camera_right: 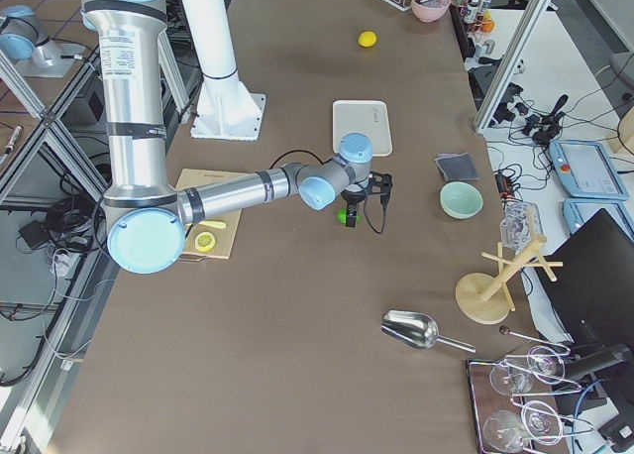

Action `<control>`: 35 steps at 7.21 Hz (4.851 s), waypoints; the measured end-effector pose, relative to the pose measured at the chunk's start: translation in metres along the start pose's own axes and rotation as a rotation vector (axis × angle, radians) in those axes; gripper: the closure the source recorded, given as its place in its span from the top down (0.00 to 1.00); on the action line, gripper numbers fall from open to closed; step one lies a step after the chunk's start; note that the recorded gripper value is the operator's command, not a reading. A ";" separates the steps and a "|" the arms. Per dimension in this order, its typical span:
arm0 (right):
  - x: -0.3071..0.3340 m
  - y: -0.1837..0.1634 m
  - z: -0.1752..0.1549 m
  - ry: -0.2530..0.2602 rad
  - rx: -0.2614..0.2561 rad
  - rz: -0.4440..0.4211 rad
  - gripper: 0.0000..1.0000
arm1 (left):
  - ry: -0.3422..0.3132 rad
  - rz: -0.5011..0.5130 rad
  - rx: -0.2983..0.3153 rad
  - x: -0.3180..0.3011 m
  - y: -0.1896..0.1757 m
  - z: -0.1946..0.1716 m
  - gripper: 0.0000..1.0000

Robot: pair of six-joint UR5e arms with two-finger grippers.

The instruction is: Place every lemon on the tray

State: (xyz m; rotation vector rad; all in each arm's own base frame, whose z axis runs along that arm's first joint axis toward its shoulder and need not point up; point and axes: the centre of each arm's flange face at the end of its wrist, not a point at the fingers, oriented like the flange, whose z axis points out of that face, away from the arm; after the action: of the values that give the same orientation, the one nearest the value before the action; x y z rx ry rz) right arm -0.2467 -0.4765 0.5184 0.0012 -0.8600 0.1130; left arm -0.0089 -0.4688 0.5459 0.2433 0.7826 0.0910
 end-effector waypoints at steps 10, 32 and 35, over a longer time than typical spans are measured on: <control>-0.119 -0.005 0.002 -0.104 -0.031 -0.064 0.00 | 0.042 -0.033 -0.144 0.083 -0.066 0.101 0.97; -0.251 -0.033 -0.002 -0.101 0.103 -0.044 1.00 | 0.279 -0.391 -0.085 0.373 -0.145 0.151 0.00; -0.164 -0.038 -0.016 -0.060 0.099 -0.066 1.00 | 0.310 -0.411 -0.062 0.526 -0.134 0.170 0.00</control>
State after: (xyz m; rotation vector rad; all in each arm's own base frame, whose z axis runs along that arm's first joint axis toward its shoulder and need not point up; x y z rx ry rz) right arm -0.3368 -0.5300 0.3854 0.1260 -0.9130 0.0942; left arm 0.4823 -0.5394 0.2676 0.0043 1.1217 -0.2406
